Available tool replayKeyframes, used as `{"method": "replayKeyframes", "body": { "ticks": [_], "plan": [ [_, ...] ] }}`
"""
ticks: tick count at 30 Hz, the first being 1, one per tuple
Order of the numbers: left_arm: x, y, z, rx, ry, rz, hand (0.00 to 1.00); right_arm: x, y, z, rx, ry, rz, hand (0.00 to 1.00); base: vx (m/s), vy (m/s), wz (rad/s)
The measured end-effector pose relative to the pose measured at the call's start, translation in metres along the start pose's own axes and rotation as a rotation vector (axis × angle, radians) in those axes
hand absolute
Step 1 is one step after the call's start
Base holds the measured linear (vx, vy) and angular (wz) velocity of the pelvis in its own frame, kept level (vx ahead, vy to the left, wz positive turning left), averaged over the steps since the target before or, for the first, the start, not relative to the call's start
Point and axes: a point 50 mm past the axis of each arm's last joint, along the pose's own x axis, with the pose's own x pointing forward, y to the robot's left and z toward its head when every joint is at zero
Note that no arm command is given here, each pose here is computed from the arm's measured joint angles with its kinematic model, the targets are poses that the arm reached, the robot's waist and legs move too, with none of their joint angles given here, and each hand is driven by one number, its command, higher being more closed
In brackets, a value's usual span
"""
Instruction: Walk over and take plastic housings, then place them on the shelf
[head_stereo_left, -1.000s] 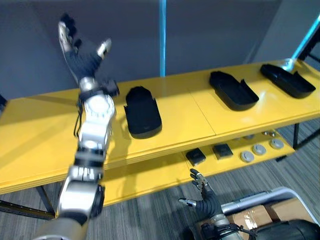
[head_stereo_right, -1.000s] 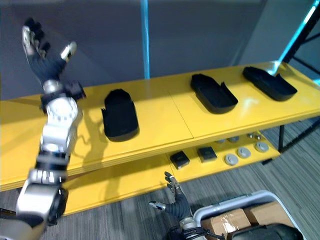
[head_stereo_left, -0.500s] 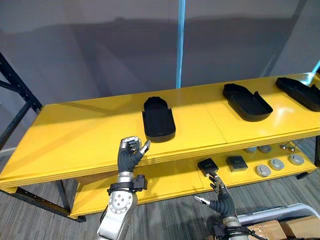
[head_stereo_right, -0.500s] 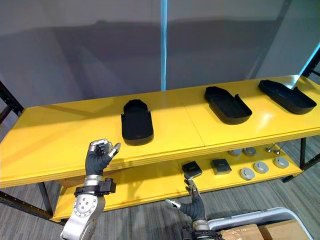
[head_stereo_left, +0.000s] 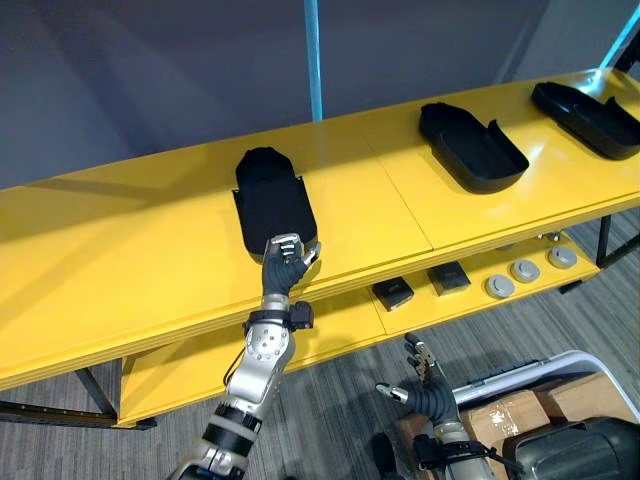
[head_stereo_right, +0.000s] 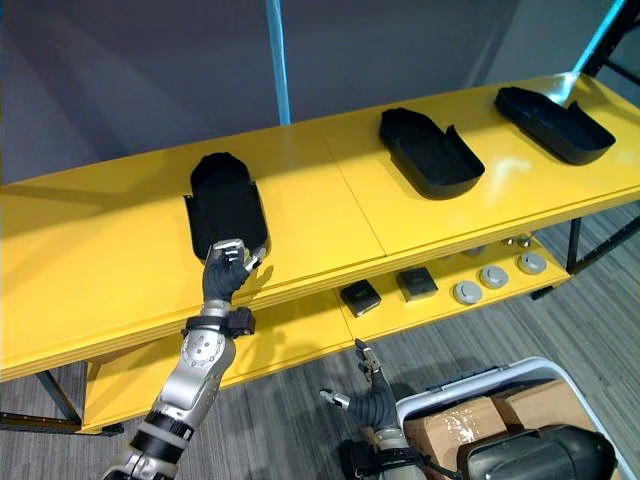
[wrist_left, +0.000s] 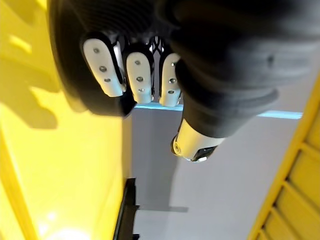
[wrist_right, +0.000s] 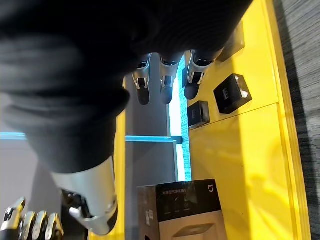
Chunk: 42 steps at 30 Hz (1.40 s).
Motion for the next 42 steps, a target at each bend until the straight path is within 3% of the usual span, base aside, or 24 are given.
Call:
{"method": "replayKeyframes", "body": {
  "ticks": [10, 19, 20, 24, 26, 29, 33, 38, 42],
  "plan": [
    [0.024, -0.002, 0.004, 0.04, 0.009, 0.046, 1.0, -0.001, 0.003, 0.0, 0.005, 0.0, -0.001, 0.0, 0.02, 0.046, -0.04],
    [0.038, 0.013, 0.007, 0.046, 0.026, 0.147, 1.0, -0.002, 0.003, -0.001, 0.006, 0.005, -0.004, 0.0, 0.0, 0.042, 0.0],
    [0.037, 0.012, 0.01, 0.037, 0.012, 0.148, 0.0, -0.002, 0.003, -0.001, 0.006, 0.005, -0.004, 0.0, 0.02, 0.043, 0.02],
    [0.014, -0.007, 0.044, -0.069, -0.148, 0.074, 0.0, -0.001, 0.004, -0.002, 0.012, 0.009, -0.009, 0.0, 0.05, 0.045, 0.07],
    [-0.025, -0.02, 0.063, -0.186, -0.245, -0.01, 0.0, -0.002, 0.002, -0.004, 0.012, 0.019, -0.02, 0.0, 0.06, 0.042, 0.14],
    [-0.071, -0.032, 0.074, -0.306, -0.281, -0.115, 0.0, -0.002, -0.005, -0.004, 0.021, 0.019, -0.066, 0.0, 0.02, 0.036, 0.17],
    [-0.102, -0.033, 0.073, -0.38, -0.25, -0.188, 0.0, -0.008, -0.017, -0.008, 0.007, 0.034, -0.115, 0.0, -0.02, 0.033, 0.25],
    [-0.108, -0.032, 0.067, -0.348, -0.221, -0.174, 0.0, -0.012, -0.027, -0.012, -0.005, 0.055, -0.166, 0.0, -0.01, 0.008, 0.06],
    [-0.111, -0.02, 0.044, -0.161, -0.165, -0.063, 0.0, -0.013, -0.049, -0.011, -0.027, 0.046, -0.286, 0.0, 0.03, -0.003, -0.49]
  ]
}}
